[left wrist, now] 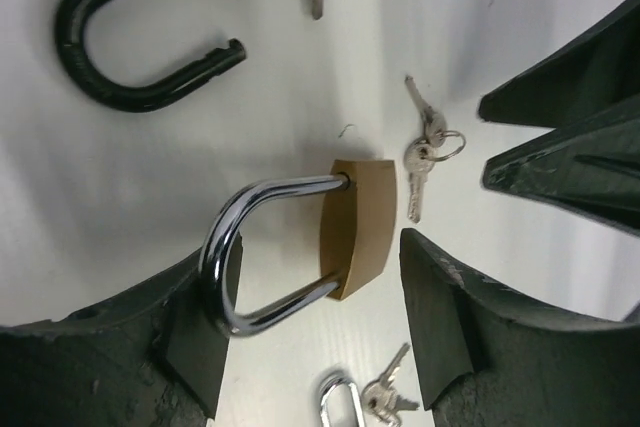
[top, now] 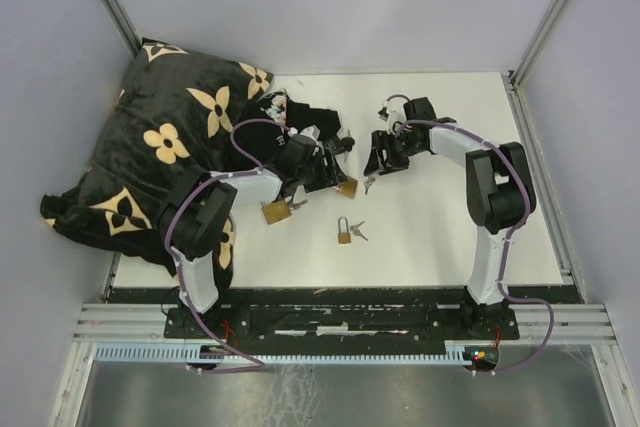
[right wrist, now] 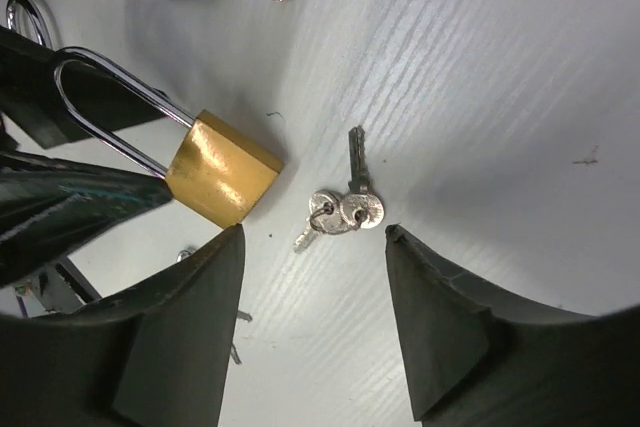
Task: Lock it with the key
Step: Place the lock at the center of the board, then pick up the lock from the center of the board.
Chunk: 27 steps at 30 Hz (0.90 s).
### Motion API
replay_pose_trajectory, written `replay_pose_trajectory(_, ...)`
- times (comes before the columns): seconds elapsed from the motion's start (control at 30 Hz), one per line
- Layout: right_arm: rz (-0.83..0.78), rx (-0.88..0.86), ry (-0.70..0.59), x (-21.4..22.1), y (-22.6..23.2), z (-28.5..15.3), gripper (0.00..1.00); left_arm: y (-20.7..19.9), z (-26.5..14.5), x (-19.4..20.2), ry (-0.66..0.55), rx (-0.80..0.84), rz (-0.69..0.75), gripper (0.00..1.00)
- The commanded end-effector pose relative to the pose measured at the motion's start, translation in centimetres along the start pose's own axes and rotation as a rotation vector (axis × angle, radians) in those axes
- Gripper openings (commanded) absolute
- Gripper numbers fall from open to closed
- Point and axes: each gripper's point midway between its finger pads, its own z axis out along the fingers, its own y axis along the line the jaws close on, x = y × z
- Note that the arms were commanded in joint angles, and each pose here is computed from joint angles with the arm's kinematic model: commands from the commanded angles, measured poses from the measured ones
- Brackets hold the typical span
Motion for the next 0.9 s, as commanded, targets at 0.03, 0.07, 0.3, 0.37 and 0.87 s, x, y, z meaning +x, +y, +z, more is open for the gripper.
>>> replay_pose_trajectory(0.03,-0.152,0.051,-0.161,-4.5,1.3,-5.7,0.71,-0.1,-3.9,-3.7,-0.091,-0.107,0.201,0.70)
replay_pose_trajectory(0.07,-0.172,0.043,-0.179,-4.8,1.9,-6.6,0.72,0.0,-4.5,-3.7,-0.092,-0.118,0.217,0.71)
replay_pose_trajectory(0.3,-0.311,-0.115,-0.260,-4.6,7.7,-11.6,0.74,-1.1,-7.6,-4.3,-0.103,-0.103,0.297,0.70)
replay_pose_trajectory(0.37,-0.348,-0.181,-0.274,-4.3,9.8,-13.0,0.74,-1.8,-8.6,-5.3,-0.131,-0.094,0.332,0.70)
replay_pose_trajectory(0.87,-0.642,-0.276,-0.550,1.0,13.6,-19.5,0.98,-3.3,-5.8,-11.0,0.081,-0.042,0.852,0.93)
